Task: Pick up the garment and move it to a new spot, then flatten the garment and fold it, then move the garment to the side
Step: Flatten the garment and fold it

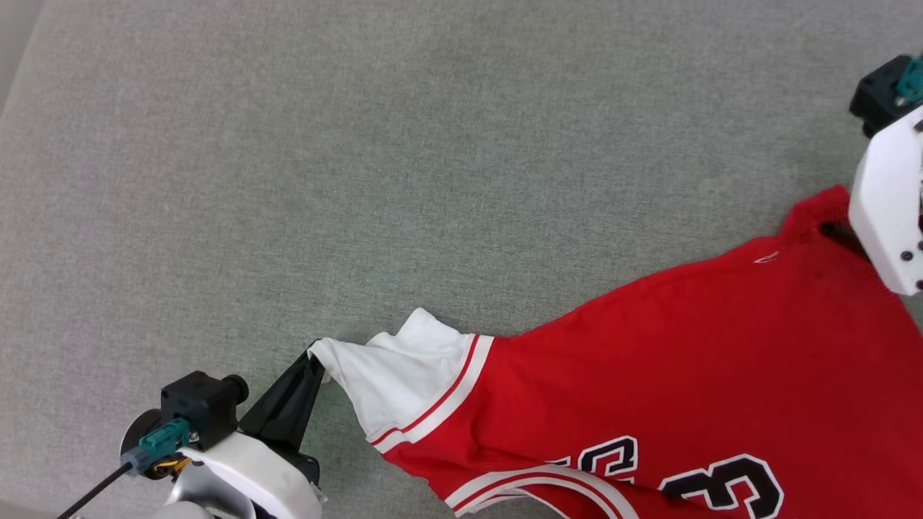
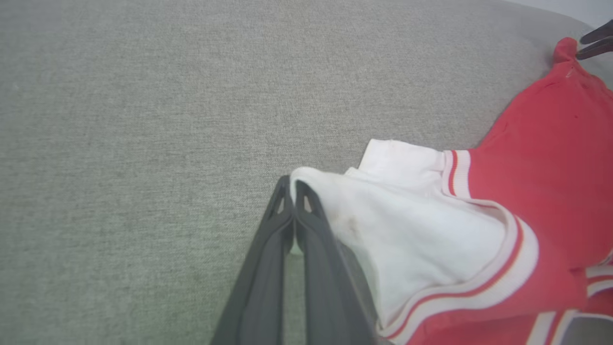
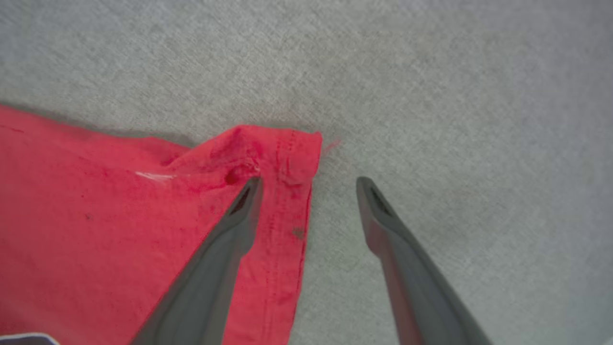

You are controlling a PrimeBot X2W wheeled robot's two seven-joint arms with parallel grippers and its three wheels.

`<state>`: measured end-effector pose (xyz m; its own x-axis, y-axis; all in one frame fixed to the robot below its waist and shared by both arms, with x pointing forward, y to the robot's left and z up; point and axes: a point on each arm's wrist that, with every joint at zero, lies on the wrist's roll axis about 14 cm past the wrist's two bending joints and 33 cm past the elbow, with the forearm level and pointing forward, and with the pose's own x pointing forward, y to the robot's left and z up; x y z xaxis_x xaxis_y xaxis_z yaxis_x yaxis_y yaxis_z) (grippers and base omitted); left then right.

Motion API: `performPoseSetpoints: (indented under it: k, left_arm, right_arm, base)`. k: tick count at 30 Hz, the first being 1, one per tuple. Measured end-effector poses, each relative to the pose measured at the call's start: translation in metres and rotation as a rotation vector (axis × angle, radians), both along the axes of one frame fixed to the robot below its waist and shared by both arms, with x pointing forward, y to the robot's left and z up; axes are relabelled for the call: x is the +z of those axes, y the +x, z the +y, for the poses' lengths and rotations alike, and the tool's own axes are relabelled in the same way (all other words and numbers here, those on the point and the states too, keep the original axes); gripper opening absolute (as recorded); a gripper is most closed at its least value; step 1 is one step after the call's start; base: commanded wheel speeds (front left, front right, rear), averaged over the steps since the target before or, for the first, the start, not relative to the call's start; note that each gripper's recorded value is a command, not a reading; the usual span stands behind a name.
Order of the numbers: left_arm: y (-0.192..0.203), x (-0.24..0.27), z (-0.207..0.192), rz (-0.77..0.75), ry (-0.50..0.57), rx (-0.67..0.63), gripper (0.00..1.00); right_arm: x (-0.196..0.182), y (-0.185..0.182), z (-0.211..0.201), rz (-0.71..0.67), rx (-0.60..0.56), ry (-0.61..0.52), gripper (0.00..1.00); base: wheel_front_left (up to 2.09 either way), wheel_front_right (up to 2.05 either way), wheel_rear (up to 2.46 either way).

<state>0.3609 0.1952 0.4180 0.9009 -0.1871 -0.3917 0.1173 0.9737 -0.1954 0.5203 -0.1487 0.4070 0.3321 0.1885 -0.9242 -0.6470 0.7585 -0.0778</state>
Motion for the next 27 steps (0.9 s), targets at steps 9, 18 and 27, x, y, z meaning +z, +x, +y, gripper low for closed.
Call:
performPoseSetpoints:
  k: [9, 18, 27]
  left_arm:
    - [0.003, -0.012, 0.004, 0.029, 0.006, 0.009, 0.0]
    - [0.005, -0.008, 0.001, 0.01, -0.006, 0.001, 0.0]
    - [0.013, 0.035, 0.012, -0.135, 0.03, 0.004, 0.0]
  right_arm:
    - [-0.045, -0.005, 0.008, 0.074, 0.031, 0.008, 1.0]
    - [-0.032, -0.006, 0.012, -0.006, 0.017, 0.098, 0.0]
    - [0.049, 0.009, 0.022, -0.28, 0.036, 0.254, 0.0]
  base:
    - [0.0, 0.0, 0.0]
    - [0.0, 0.0, 0.0]
    - [0.0, 0.0, 0.0]
